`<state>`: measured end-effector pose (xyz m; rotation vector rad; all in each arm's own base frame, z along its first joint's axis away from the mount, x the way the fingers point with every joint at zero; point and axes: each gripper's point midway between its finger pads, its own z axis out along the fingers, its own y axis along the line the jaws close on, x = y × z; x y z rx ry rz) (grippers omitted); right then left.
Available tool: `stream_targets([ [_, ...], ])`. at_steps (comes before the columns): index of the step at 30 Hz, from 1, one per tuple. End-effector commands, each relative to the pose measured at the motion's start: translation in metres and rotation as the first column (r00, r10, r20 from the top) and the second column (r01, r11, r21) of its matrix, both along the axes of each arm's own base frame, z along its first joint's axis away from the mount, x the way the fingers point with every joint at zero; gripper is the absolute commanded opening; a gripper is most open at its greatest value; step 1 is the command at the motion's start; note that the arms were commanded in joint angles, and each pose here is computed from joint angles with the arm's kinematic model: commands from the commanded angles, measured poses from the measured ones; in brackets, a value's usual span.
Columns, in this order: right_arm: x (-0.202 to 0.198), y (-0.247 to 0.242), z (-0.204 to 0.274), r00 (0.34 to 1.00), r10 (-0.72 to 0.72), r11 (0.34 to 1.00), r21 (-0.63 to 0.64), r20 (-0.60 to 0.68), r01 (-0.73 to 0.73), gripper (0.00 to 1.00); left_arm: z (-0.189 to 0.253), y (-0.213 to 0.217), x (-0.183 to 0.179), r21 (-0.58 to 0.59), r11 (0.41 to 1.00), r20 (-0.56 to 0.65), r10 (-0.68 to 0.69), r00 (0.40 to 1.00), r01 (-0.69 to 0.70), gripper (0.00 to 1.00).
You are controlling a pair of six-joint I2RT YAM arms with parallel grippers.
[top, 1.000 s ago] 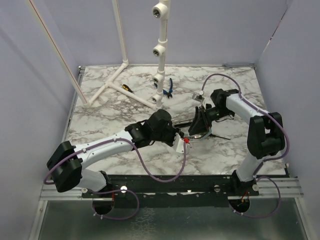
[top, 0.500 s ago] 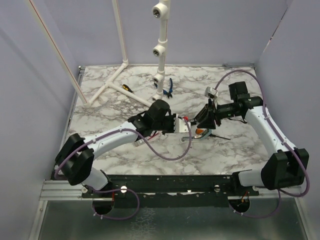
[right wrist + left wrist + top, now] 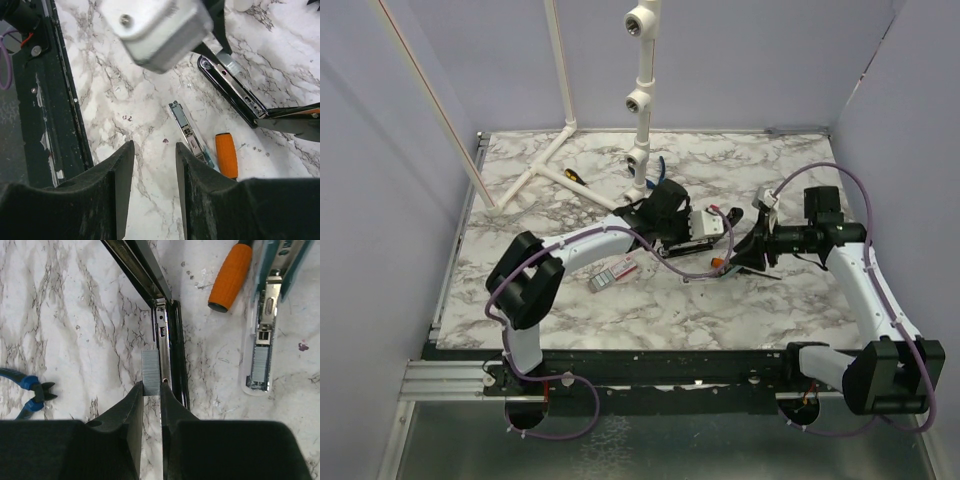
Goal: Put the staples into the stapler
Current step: Pick up the staple from the center of the board.
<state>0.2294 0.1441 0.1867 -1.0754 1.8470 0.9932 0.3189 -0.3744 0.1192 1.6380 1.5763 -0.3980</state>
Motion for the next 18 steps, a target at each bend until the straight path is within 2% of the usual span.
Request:
stream_targets([
  [1,-0.001,-0.008,0.003,0.999,-0.015,1.0,-0.012,0.047,0.016,0.42,-0.015,0.007,0.013,0.113,0.993,-0.052,0.052,0.997,-0.045,0.11],
  [5,-0.004,-0.012,0.002,0.999,-0.02,1.0,-0.017,0.042,0.021,0.42,-0.023,0.009,0.018,0.173,0.984,-0.081,0.066,0.995,-0.051,0.11],
  [18,-0.006,-0.016,0.002,0.999,-0.027,1.0,0.009,0.019,0.027,0.41,-0.043,0.016,0.015,0.264,0.964,-0.152,0.081,0.985,-0.038,0.1],
])
